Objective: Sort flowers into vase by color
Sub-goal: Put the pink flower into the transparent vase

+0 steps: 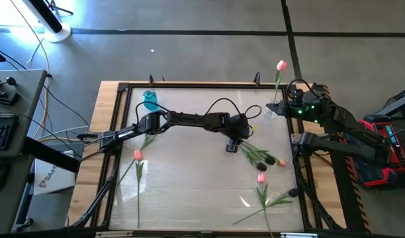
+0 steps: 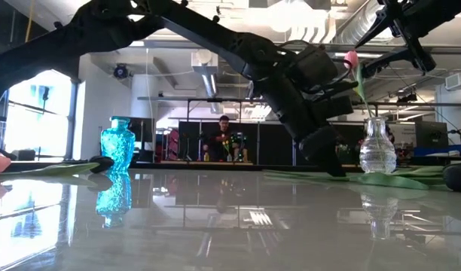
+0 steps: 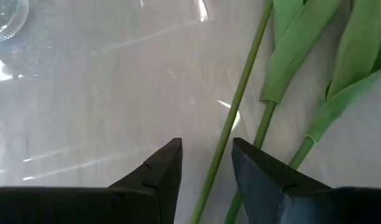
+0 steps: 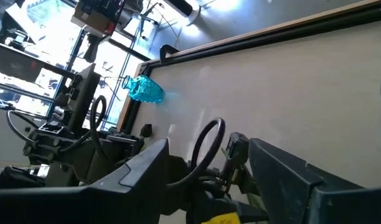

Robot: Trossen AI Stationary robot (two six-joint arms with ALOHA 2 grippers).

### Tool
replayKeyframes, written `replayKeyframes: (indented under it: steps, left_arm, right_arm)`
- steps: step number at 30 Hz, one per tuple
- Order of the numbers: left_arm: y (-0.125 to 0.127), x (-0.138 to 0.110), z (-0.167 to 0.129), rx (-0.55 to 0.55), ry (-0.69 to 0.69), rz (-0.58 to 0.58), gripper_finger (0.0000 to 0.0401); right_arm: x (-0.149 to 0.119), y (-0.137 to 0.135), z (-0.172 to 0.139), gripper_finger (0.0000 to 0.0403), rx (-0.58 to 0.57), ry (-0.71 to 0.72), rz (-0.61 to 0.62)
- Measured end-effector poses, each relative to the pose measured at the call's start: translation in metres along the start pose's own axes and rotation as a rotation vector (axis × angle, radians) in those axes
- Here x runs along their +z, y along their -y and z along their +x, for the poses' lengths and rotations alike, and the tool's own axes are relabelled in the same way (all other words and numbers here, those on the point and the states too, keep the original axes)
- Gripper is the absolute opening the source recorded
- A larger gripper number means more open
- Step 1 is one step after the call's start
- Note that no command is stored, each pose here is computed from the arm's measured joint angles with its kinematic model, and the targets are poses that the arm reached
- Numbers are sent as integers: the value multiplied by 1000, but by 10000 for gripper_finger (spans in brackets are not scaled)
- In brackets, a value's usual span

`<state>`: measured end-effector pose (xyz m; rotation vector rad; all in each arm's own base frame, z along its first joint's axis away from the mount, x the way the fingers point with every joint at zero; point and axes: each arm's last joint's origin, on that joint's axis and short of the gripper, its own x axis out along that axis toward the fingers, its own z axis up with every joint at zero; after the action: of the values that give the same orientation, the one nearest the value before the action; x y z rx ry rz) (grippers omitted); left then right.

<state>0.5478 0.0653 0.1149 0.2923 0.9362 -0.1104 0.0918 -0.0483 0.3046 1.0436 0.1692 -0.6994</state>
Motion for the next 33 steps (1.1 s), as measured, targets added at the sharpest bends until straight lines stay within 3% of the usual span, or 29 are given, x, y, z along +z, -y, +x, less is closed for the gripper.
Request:
replayKeyframes:
  steps: [3,10,21,28,33]
  left_arm:
    - [2,1,0,1,-4,2,106]
    - [8,0,1,-36,-19,7,8]
    - [-3,1,-16,-62,-23,-165,1]
    - [-29,20,-63,-67,93,-296,0]
    - [-47,28,-96,-150,184,-388,0]
  right_arm:
    - [0,0,0,209,0,-1,0]
    - [0,0,0,209,1,-1,0]
    - [2,-4,0,209,43,21,26]
    - [17,-28,-6,209,323,136,67]
    - [21,-36,-11,209,431,159,74]
